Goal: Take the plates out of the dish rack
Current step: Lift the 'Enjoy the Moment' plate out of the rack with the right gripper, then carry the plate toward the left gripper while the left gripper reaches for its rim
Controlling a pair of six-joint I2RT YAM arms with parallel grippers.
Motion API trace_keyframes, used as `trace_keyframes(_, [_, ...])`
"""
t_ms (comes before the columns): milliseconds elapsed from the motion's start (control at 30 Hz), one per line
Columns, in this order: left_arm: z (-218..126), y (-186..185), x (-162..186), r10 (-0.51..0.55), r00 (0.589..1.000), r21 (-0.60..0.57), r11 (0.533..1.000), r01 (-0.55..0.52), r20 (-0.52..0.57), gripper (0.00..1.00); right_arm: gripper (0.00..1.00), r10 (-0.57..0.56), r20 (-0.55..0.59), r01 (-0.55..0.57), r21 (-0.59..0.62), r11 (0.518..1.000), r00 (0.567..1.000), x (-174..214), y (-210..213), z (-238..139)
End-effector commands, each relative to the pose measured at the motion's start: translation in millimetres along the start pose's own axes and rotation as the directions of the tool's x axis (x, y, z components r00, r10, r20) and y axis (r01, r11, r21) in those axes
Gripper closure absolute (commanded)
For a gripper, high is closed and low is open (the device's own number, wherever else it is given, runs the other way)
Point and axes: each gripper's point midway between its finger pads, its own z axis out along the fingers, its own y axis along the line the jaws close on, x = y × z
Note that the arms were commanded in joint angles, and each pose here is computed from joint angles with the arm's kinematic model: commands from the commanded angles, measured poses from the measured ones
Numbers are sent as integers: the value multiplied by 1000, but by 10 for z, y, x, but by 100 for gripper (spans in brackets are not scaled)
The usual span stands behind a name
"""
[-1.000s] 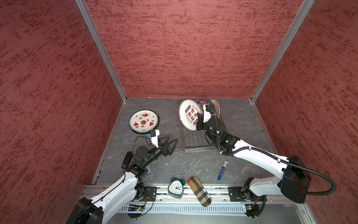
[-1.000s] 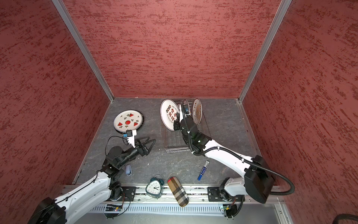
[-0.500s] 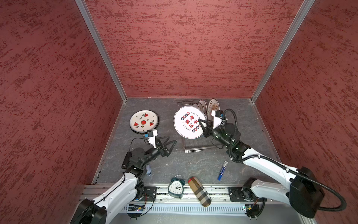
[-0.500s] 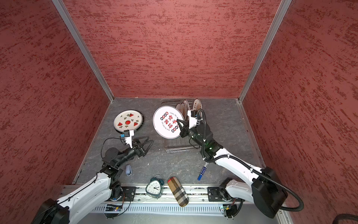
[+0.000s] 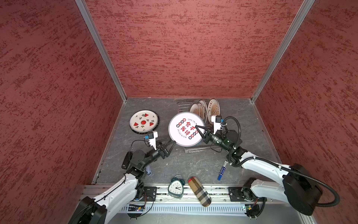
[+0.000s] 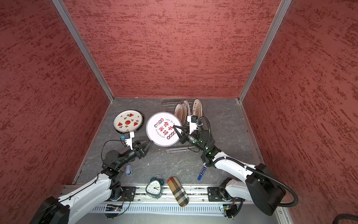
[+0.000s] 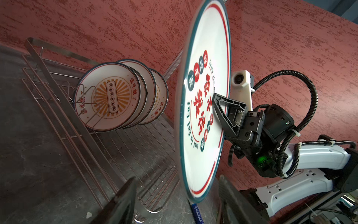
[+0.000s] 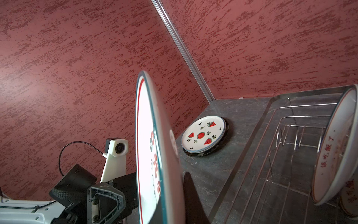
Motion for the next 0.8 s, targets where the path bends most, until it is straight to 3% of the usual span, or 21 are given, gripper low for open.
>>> trace_keyframes(0, [25, -19, -44, 24, 1000, -6, 1000, -24, 19, 38, 100, -24, 114, 34, -86, 996, 993, -239, 214, -47])
trace_keyframes(133, [38, -15, -35, 19, 1000, -7, 1000, -19, 19, 43, 100, -43, 97, 53, -106, 993, 994, -175, 254, -30])
trace_keyframes(433, [56, 2, -11, 7, 1000, -15, 1000, -7, 16, 70, 100, -138, 68, 146, -129, 981, 988, -25, 411, 74])
trace_keyframes(567, [65, -30, 9, 3, 1000, 0, 1000, -3, 1, 96, 100, -154, 65, 159, -89, 983, 986, -14, 367, 110])
trace_keyframes(767, [68, -36, 30, -31, 999, 2, 1000, 31, -11, 98, 100, -161, 65, 166, -70, 984, 985, -2, 340, 113])
